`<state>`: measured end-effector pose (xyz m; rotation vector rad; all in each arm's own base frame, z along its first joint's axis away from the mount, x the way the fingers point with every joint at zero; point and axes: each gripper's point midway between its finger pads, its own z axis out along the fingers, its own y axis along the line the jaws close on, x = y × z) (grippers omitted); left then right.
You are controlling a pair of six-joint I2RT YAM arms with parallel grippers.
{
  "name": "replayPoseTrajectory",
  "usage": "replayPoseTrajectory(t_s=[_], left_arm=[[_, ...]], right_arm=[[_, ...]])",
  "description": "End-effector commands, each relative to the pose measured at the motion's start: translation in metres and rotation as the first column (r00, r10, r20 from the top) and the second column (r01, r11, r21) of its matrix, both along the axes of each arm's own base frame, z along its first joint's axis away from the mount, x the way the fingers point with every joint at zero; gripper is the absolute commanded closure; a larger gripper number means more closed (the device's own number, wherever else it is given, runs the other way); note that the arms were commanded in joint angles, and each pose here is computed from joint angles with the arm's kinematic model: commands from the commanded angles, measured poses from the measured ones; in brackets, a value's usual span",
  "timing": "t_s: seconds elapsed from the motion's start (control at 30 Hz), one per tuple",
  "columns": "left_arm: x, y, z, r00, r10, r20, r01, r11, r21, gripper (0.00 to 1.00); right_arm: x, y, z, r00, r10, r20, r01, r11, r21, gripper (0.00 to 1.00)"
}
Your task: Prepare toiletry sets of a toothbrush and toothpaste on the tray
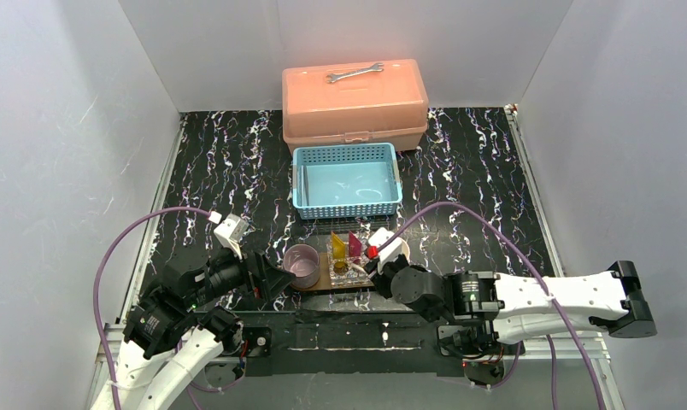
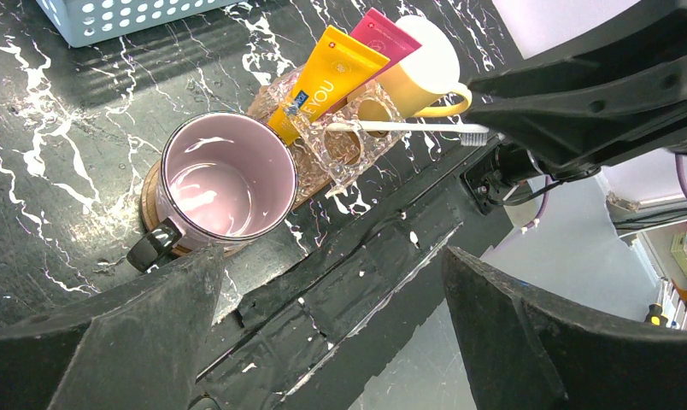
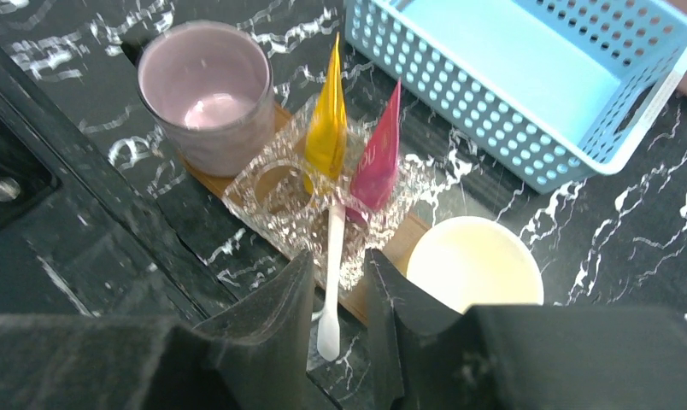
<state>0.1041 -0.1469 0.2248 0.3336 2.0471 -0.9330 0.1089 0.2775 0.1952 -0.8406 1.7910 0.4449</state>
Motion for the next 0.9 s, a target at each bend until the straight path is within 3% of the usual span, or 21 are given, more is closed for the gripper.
replayPoseTrajectory(t_s=[0.0, 0.37, 0.87], left_arm=[[-0.001, -0.001, -0.001, 1.0, -0.01, 0.008, 0.01, 1.0, -0.002, 0.02], [0.0, 0.001, 0.0, 1.0, -0.001, 0.018, 0.001, 1.0, 0.0, 0.02], [0.013, 0.018, -0.003, 0.991, 0.136, 0.01, -0.136, 0.99, 0.031, 0.02]], right_arm=[[0.007, 0.004, 0.053, 0.999, -0.042, 0.035, 0.039, 0.996, 0.077, 0.64], [0.03, 0.013, 0.093, 0.989, -0.09, 0.116, 0.092, 0.996, -0.011, 0.58], [0.105, 0.055, 0.097, 0.996, -0.08, -0.026, 0.078, 0.993, -0.087, 0.5]])
